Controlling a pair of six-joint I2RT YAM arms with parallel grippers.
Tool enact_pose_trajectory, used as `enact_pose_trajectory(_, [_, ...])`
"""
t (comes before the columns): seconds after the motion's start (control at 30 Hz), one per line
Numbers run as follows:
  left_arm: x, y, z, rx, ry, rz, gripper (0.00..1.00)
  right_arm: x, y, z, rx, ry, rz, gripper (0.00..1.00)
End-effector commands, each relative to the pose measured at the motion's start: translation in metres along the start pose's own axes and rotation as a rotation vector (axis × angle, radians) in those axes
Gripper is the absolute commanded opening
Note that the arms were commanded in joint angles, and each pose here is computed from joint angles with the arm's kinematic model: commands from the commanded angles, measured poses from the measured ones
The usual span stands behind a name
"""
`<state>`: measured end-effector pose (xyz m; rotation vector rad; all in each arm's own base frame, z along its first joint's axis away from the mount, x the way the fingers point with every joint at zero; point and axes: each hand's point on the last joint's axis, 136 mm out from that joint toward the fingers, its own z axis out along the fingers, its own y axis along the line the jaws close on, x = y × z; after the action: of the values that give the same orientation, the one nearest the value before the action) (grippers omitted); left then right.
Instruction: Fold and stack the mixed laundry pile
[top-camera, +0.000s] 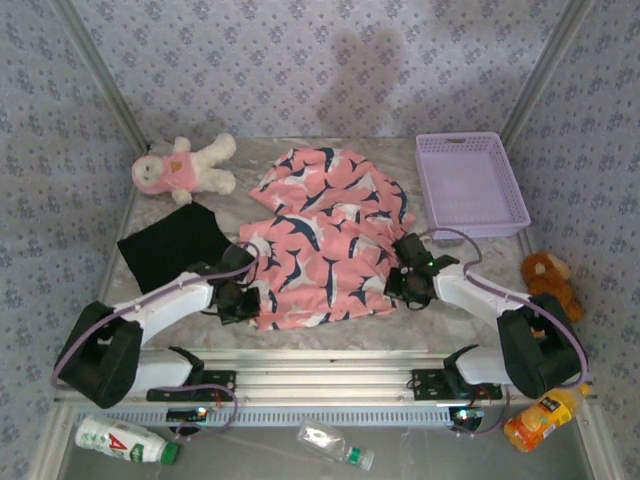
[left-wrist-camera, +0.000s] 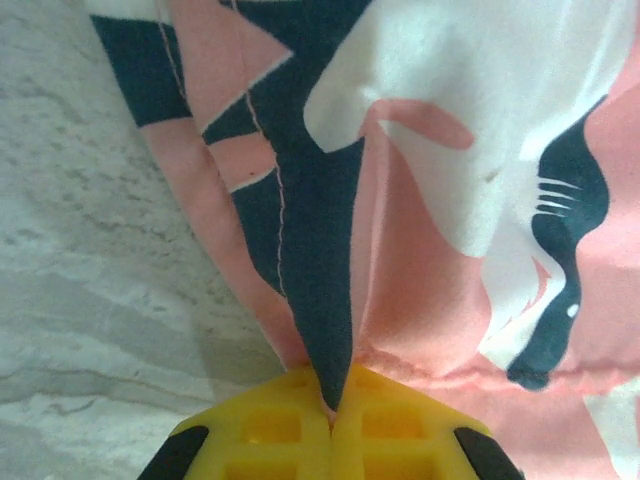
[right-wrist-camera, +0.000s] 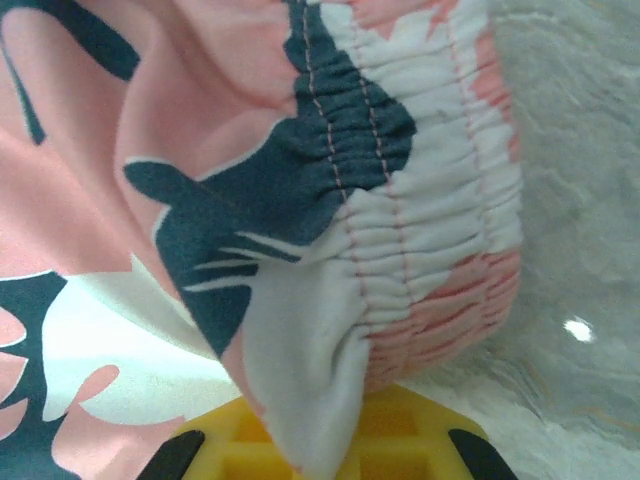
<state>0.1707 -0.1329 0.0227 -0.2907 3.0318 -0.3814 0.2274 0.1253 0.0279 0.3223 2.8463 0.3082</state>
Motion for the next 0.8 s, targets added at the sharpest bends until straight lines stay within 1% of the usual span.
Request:
enact_pose_trajectory(0.0, [0.003,0.013,-0.027,-0.044,-0.058,0.023,0.0,0.024,-0.017,-0.014,0.128,0.054,-0.061,0.02])
enact_pose_trajectory(0.07, [-0.005,0.01,-0.048,-0.017,-0.146,0.015,0.0,0.031,-0.011,-0.02,0.116,0.07,-0.078,0.02])
enact_pose_trajectory(0.17, [-0.03,-0.002,-0.088,0.054,-0.328,-0.011,0.0,0.028,0.009,-0.037,0.041,0.069,-0.072,0.02])
enact_pose_trajectory(0.23, [-0.053,-0.012,-0.119,0.077,-0.452,-0.02,0.0,0.011,0.026,-0.055,-0.02,0.02,-0.075,0.06])
enact_pose_trajectory(0.37, [-0.098,-0.04,-0.163,0.123,-0.605,-0.01,0.0,-0.019,0.055,-0.088,-0.126,-0.054,-0.078,0.1])
enact_pose_trajectory(0.47, [-0.135,-0.068,-0.195,0.192,-0.753,0.02,0.0,-0.043,0.076,-0.106,-0.213,-0.107,-0.079,0.12])
enact_pose_trajectory(0.53, [-0.162,-0.084,-0.215,0.235,-0.82,0.029,0.0,-0.061,0.084,-0.115,-0.251,-0.146,-0.068,0.13])
enact_pose_trajectory(0.63, [-0.199,-0.105,-0.24,0.269,-0.888,0.058,0.0,-0.084,0.095,-0.121,-0.321,-0.182,-0.037,0.14])
enact_pose_trajectory(0.7, [-0.224,-0.121,-0.252,0.269,-0.934,0.097,0.0,-0.106,0.1,-0.122,-0.374,-0.218,-0.003,0.15])
enact_pose_trajectory(0.77, [-0.255,-0.135,-0.253,0.263,-0.945,0.115,0.0,-0.13,0.098,-0.119,-0.403,-0.236,0.04,0.15])
